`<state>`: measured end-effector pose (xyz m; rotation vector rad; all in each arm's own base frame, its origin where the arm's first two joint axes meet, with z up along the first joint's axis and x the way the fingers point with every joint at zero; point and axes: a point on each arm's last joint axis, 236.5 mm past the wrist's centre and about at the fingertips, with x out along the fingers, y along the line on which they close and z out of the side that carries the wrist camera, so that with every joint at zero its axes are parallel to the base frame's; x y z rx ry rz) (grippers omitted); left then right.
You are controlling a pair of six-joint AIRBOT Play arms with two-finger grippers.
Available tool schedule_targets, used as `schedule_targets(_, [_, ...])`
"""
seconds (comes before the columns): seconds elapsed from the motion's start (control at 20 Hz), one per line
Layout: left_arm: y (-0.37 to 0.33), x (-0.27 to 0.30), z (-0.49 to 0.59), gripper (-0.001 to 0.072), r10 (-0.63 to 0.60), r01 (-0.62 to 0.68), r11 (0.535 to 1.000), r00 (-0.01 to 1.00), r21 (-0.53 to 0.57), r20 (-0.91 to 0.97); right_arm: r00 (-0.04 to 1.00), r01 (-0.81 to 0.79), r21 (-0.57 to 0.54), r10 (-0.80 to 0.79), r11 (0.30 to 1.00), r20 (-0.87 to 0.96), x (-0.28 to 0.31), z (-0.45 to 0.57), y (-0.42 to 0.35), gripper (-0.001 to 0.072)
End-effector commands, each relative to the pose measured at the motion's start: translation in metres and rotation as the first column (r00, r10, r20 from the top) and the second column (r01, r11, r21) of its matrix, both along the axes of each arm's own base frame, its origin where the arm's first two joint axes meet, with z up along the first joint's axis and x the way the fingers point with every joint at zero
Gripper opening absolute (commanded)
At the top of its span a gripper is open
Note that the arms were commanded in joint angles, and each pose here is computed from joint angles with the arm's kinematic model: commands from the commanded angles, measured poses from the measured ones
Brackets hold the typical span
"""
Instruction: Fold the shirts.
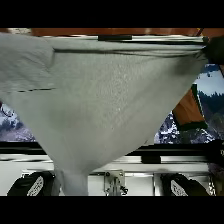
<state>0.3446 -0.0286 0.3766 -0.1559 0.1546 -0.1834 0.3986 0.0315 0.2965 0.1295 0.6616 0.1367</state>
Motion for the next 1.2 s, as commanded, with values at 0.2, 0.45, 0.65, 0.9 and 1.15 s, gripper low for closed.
schedule_targets(0.2, [0.003, 0.112, -0.201, 0.0033, -0.04, -0.02, 0.99, 0.906, -0.138, -0.421, 0.951, 0.193, 0.124, -0.155, 0.973, -0.267, 0.136, -0.177, -0.012, 0.0069])
schedule_targets(0.45, [-0.024, 0.149, -0.257, 0.0034, -0.076, -0.015, 0.983, 0.876, -0.184, -0.477, 0.943, 0.227, 0.115, -0.189, 0.967, -0.274, 0.156, -0.207, -0.019, 0.007])
schedule_targets(0.65, [-0.063, 0.146, -0.297, 0.0034, -0.152, 0.028, 0.975, 0.809, -0.221, -0.567, 0.905, 0.258, 0.169, -0.177, 0.951, -0.388, 0.142, -0.228, -0.005, 0.0126])
schedule_targets(0.9, [-0.059, 0.109, -0.287, 0.0684, -0.227, -0.049, 0.938, 0.664, -0.344, -0.713, 0.88, 0.124, 0.116, -0.055, 0.985, -0.472, 0.098, -0.215, 0.005, 0.0549])
schedule_targets(1.15, [0.01, 0.008, -0.311, 0.0667, -0.259, -0.074, 0.949, 0.365, -0.305, -0.894, 0.741, 0.047, -0.103, -0.104, 0.994, -0.664, 0.009, -0.217, -0.057, 0.0548])
